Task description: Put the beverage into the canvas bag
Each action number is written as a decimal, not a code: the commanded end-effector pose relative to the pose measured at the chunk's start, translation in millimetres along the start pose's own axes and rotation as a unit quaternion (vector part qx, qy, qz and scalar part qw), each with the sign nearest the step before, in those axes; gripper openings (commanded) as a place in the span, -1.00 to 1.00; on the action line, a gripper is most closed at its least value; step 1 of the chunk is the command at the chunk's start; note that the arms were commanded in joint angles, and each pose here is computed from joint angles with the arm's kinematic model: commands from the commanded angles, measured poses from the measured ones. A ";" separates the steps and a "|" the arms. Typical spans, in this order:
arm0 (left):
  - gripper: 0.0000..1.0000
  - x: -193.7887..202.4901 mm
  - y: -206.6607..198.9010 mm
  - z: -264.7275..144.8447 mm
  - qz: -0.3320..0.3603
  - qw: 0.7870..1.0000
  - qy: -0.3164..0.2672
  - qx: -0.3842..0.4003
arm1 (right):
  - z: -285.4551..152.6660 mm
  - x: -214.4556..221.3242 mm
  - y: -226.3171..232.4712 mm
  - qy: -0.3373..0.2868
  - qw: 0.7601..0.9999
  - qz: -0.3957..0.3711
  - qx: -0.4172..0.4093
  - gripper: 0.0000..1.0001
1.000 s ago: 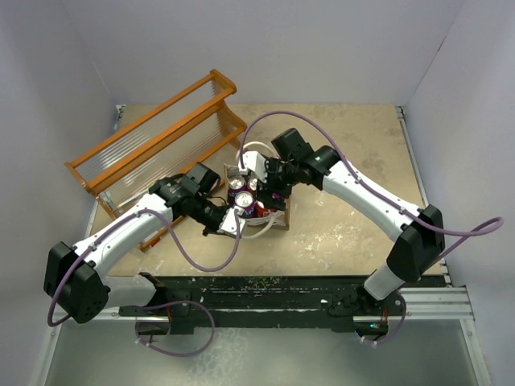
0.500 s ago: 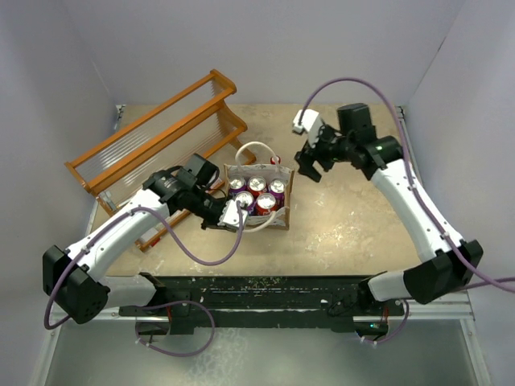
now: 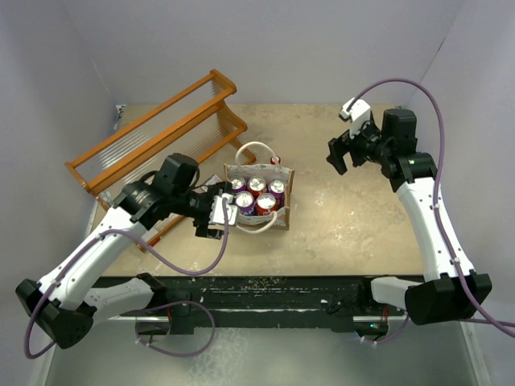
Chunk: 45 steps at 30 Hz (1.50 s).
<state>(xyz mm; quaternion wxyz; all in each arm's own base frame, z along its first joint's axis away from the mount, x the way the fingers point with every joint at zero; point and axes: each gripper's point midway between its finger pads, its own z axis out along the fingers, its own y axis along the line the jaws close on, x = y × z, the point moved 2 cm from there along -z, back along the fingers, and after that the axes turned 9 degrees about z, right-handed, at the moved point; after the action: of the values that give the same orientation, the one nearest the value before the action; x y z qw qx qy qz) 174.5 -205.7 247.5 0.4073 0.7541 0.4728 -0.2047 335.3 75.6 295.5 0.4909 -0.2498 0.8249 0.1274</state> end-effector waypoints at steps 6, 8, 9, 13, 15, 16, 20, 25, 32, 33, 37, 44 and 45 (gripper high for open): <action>0.99 25.5 100.3 -68.9 -0.101 0.932 0.093 -0.337 | -36.4 5.8 -91.9 -0.042 0.972 0.104 0.207 1.00; 0.98 40.6 114.2 -86.8 -0.128 0.901 0.120 -0.396 | -47.2 6.9 -100.3 -0.055 0.962 0.117 0.239 1.00; 0.98 48.8 119.2 -96.2 -0.144 0.886 0.133 -0.420 | -52.9 6.1 -103.7 -0.064 0.957 0.123 0.255 1.00; 0.99 70.5 129.6 -130.2 -0.210 0.830 0.138 -0.498 | -73.2 4.1 -117.2 -0.107 0.929 0.147 0.323 1.00; 0.98 76.2 131.1 -148.5 -0.231 0.801 0.132 -0.537 | -78.8 5.0 -119.7 -0.120 0.920 0.158 0.338 1.00; 0.98 79.6 130.2 -158.5 -0.240 0.785 0.131 -0.557 | -80.1 5.2 -119.8 -0.123 0.918 0.162 0.340 1.00; 0.98 87.7 123.9 -190.1 -0.264 0.728 0.127 -0.620 | -81.2 3.6 -118.7 -0.128 0.917 0.168 0.338 1.00; 0.98 90.1 117.9 -212.5 -0.262 0.686 0.130 -0.666 | -83.5 3.0 -116.8 -0.135 0.914 0.183 0.336 1.00; 0.99 93.7 103.4 -220.9 -0.276 0.655 0.099 -0.697 | -97.1 13.2 -132.2 -0.160 0.884 0.181 0.400 1.00; 0.98 96.2 99.5 -223.3 -0.276 0.649 0.096 -0.703 | -97.9 14.3 -133.3 -0.162 0.882 0.179 0.405 1.00; 0.98 99.4 91.9 -215.1 -0.277 0.663 0.066 -0.692 | -101.0 15.1 -136.7 -0.175 0.875 0.168 0.419 1.00; 0.98 107.8 80.7 -190.3 -0.278 0.710 0.042 -0.646 | -115.6 4.7 -129.6 -0.201 0.876 0.147 0.414 1.00; 0.98 106.5 79.0 -192.1 -0.270 0.709 0.042 -0.650 | -110.8 14.0 -126.7 -0.193 0.882 0.145 0.404 1.00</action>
<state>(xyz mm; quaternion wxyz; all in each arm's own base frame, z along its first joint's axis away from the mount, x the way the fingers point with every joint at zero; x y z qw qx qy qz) 282.4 0.2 307.9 0.6722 0.1321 0.7200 0.1104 323.7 -84.3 313.4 0.6255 0.1376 0.7618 -0.0975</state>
